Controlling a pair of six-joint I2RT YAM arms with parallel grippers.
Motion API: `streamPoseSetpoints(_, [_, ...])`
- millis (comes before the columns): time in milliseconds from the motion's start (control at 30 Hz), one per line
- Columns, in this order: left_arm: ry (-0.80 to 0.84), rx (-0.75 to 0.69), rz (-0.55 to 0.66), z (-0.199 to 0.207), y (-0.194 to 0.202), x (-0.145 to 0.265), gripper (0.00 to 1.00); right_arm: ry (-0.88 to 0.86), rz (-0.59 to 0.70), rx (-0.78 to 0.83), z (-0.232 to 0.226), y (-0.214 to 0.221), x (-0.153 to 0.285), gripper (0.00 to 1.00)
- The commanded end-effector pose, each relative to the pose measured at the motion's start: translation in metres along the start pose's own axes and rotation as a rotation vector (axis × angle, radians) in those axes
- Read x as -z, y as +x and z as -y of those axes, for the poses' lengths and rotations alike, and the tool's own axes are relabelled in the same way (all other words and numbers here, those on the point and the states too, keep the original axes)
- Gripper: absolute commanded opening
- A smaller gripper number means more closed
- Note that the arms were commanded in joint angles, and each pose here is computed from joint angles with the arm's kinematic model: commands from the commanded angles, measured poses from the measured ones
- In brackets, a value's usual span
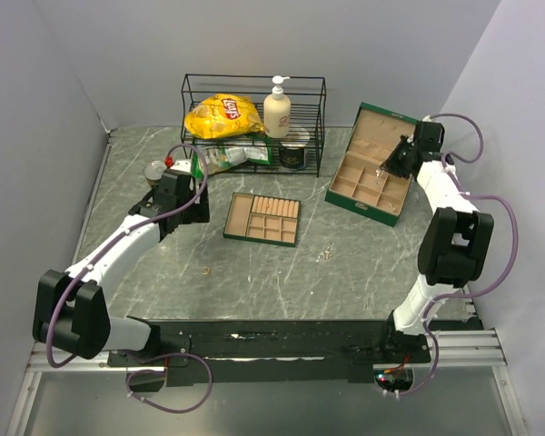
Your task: Organize the mixed jewelry
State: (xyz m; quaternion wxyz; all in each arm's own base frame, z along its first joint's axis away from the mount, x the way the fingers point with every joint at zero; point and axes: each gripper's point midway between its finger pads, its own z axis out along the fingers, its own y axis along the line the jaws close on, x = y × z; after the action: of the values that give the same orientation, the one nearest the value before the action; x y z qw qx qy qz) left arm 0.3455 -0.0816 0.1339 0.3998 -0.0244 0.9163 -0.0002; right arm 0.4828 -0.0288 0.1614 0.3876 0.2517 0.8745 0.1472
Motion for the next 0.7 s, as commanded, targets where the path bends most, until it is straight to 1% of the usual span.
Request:
streamPoseSetpoints(0, [0.042,-0.006,0.034,0.009,-0.011,-0.004,0.96,0.076,0.076,0.059,0.005,-0.028,-0.006,0.12])
streamPoseSetpoints(167, [0.044,-0.011,0.03,0.01,-0.012,-0.007,0.96,0.149,0.08,0.103,0.011,-0.03,-0.024,0.12])
streamPoseSetpoints(333, [0.037,-0.013,0.027,0.009,-0.012,-0.007,0.96,0.164,0.049,0.121,0.008,-0.024,-0.043,0.11])
streamPoseSetpoints(533, [0.032,-0.015,0.019,0.008,-0.011,-0.009,0.96,0.24,0.047,0.157,0.012,-0.021,-0.054,0.11])
streamPoseSetpoints(667, [0.035,-0.017,0.012,0.009,-0.01,-0.011,0.96,0.285,0.051,0.191,0.015,-0.019,-0.053,0.11])
